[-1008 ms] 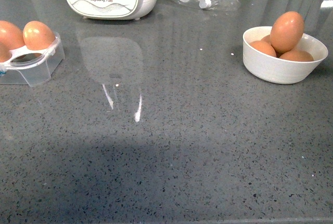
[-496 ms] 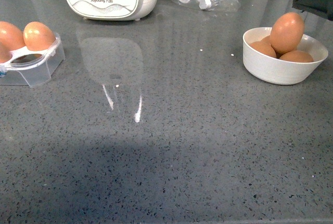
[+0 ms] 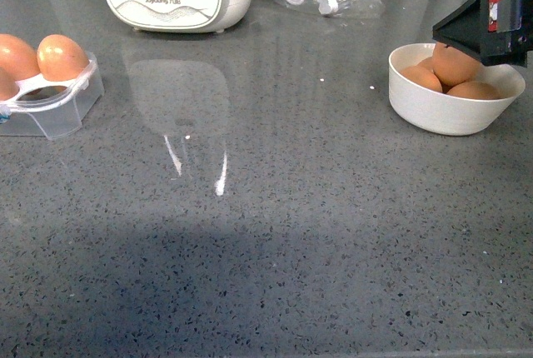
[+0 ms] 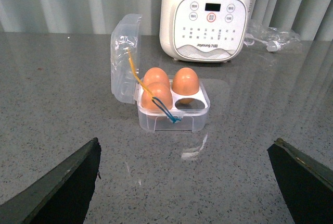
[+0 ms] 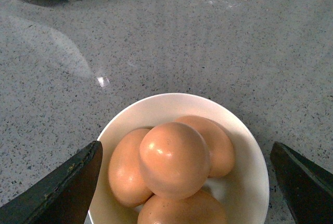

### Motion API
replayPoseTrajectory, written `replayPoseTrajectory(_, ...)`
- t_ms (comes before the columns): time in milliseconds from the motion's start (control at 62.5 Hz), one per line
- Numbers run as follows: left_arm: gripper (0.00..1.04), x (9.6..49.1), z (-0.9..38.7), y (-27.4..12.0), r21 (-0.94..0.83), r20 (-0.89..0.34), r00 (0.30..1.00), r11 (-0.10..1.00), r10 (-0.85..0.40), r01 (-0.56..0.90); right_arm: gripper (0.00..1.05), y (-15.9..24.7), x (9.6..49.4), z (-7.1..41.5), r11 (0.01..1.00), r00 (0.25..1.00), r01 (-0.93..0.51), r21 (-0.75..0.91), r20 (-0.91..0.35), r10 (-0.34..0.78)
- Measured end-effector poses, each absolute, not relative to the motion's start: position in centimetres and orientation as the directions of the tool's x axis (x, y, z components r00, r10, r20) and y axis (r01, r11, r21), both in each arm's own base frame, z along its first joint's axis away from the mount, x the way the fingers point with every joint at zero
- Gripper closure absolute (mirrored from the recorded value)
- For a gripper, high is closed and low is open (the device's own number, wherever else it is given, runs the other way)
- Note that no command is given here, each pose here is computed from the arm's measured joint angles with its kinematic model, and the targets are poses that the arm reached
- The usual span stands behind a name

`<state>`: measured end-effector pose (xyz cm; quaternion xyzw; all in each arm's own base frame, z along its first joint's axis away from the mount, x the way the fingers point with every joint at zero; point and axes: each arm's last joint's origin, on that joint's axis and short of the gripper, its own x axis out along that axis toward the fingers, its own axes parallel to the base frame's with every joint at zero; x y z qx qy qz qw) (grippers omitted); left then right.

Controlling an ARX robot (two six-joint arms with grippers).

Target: Put egg into box

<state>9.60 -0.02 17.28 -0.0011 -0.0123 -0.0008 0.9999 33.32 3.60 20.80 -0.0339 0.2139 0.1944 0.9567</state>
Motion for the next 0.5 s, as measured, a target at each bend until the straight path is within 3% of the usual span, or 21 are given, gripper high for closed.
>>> replayPoseTrajectory(400,0.07,9.6,17.3,0.0,-0.002,0.025,1.0,1.0,-0.002,0.002,0.08,3.5,33.1,19.6,0.924,0.834,-0.382,0.032,-0.42,0.359)
replayPoseTrajectory(496,0.07,9.6,17.3,0.0,-0.002,0.025,1.0,1.0,-0.002,0.002,0.19,3.6,33.1,19.4,0.924,0.832,-0.381,0.035,-0.422,0.359)
